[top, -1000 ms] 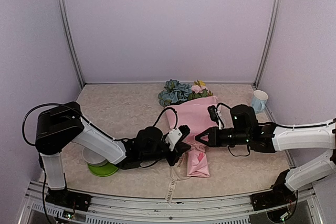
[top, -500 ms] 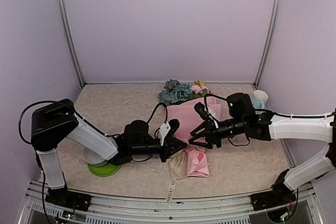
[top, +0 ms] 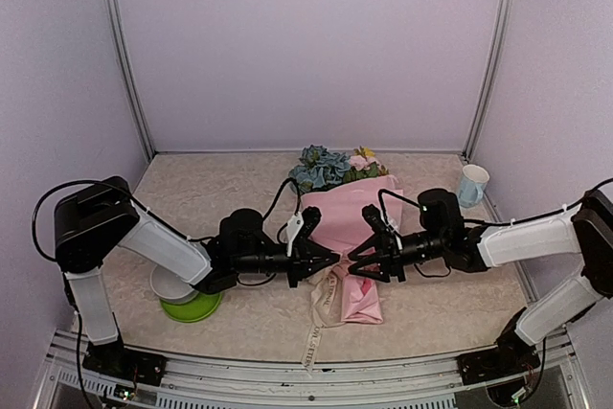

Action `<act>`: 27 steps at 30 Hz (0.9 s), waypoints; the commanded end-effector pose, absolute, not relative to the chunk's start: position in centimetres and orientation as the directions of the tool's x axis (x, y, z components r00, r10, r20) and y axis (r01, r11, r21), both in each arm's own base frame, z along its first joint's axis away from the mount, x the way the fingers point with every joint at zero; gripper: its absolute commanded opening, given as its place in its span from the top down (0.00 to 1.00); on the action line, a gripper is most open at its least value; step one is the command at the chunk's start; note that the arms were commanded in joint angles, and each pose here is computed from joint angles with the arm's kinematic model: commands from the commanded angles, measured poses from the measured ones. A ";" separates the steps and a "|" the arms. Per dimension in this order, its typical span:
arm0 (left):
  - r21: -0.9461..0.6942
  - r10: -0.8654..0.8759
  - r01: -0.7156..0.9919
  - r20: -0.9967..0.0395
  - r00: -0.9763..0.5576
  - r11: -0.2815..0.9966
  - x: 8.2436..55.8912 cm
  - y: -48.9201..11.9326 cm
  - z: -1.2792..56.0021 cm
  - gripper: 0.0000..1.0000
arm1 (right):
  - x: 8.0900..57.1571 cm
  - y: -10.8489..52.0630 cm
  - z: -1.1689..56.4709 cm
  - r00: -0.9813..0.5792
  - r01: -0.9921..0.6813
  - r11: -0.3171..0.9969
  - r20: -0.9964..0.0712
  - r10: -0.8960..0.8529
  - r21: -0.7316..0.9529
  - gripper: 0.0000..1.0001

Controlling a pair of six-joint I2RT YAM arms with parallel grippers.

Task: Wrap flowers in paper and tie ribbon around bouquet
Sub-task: Cross the half-tied ribbon over the folded bouquet.

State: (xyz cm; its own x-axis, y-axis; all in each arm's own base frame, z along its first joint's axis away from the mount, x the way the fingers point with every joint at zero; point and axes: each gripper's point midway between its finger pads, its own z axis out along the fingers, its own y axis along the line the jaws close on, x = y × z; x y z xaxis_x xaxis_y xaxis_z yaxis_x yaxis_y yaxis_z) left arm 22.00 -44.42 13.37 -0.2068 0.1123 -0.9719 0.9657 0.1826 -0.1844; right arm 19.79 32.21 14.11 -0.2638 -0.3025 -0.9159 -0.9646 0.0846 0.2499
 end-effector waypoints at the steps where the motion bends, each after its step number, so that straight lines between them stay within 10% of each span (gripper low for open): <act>1: -0.186 0.031 0.974 -0.981 -0.191 0.131 22.3 -44.7 15.9 1.00 | 20.6 33.5 14.6 -0.181 -0.983 0.063 -0.953 -0.244 0.170 0.59; 18: -0.230 -0.011 0.970 -0.973 -0.230 0.076 22.2 -44.9 16.0 1.00 | 20.5 36.5 13.0 -0.159 -0.986 -0.016 -0.961 -0.225 0.167 0.68; 24: -0.236 -0.013 0.969 -0.972 -0.236 0.079 22.3 -44.8 15.9 1.00 | 20.6 36.9 13.2 -0.165 -0.984 -0.033 -0.961 -0.221 0.176 1.00; 27: -0.241 -0.006 0.967 -0.970 -0.241 0.082 22.4 -44.7 15.6 1.00 | 20.6 36.8 13.6 -0.156 -0.986 -0.032 -0.964 -0.213 0.167 1.00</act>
